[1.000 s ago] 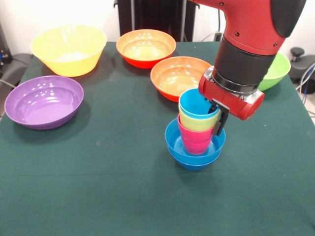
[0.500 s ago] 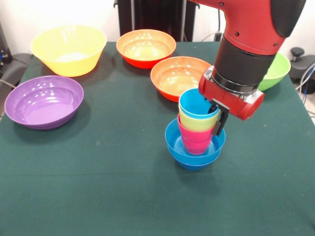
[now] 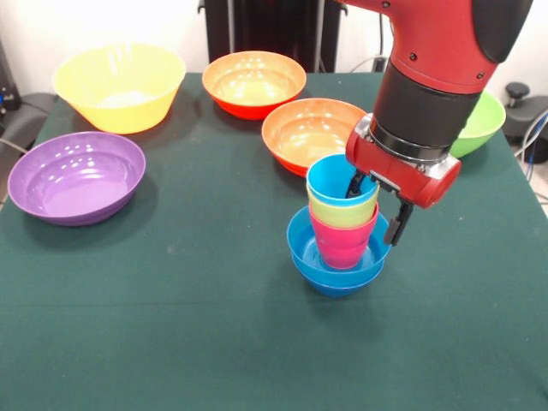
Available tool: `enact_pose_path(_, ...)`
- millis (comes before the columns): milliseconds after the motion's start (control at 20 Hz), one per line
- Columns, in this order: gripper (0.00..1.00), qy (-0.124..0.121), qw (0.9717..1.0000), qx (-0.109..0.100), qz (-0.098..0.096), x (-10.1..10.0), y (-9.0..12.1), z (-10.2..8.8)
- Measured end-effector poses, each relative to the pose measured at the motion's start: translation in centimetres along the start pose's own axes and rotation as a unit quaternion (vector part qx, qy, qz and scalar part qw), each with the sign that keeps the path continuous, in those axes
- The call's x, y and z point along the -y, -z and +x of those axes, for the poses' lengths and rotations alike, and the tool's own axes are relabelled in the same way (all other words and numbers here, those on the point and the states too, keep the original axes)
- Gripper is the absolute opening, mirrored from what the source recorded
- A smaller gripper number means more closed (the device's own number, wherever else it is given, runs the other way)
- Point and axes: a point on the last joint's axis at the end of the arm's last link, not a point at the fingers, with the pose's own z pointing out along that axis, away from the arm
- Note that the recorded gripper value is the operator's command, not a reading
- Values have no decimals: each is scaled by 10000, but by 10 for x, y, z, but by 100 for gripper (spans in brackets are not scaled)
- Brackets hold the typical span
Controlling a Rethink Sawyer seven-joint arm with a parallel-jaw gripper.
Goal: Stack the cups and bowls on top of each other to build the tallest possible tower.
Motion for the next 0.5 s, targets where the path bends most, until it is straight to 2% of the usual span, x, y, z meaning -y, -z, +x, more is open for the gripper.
enact_pose_path(500,100,-6,10000,22,-23,-1,4,-2)
